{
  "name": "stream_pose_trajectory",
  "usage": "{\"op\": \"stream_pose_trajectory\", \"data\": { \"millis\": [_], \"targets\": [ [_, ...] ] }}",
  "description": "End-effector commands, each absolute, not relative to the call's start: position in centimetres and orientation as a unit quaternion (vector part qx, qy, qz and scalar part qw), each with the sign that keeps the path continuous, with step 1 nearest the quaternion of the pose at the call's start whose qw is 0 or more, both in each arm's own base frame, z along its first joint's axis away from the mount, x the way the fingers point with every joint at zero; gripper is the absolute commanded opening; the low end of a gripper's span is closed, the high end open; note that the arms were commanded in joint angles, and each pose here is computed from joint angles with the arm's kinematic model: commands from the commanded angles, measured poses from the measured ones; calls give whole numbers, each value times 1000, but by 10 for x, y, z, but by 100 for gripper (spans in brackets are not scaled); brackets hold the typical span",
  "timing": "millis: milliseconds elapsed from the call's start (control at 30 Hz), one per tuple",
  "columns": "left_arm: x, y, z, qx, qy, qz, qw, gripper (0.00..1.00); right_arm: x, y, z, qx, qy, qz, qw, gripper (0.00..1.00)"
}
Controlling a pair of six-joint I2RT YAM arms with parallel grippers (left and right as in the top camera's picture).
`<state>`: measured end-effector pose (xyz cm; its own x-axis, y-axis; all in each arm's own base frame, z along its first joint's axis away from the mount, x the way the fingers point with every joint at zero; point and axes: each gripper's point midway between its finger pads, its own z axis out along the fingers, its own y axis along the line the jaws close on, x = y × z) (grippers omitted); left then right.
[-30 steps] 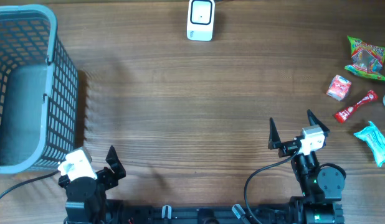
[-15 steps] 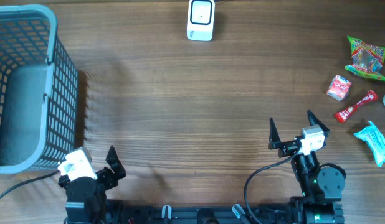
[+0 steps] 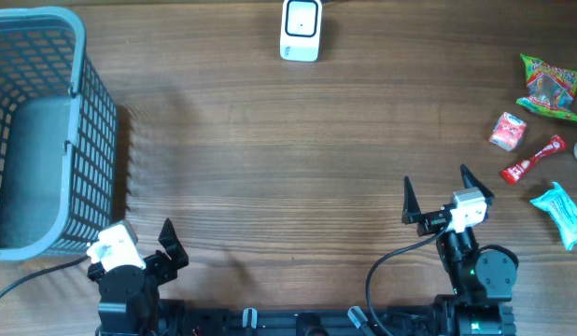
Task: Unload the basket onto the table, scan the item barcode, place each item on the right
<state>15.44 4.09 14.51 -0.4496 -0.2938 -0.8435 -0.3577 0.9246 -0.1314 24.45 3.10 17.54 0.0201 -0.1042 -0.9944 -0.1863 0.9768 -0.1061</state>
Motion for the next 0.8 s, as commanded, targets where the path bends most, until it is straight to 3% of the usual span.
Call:
{"op": "stream_pose_trajectory", "data": {
  "millis": [0,633,767],
  "targets": [
    [154,43,145,-197,849,36,490,100,244,30,178,-101,695,26,712,100],
    [156,40,146,-193,848,26,492,100,244,30,178,-101,695,26,712,100],
    [178,29,179,-182,809,-17,559,100,244,30,178,-101,695,26,712,100]
  ]
}}
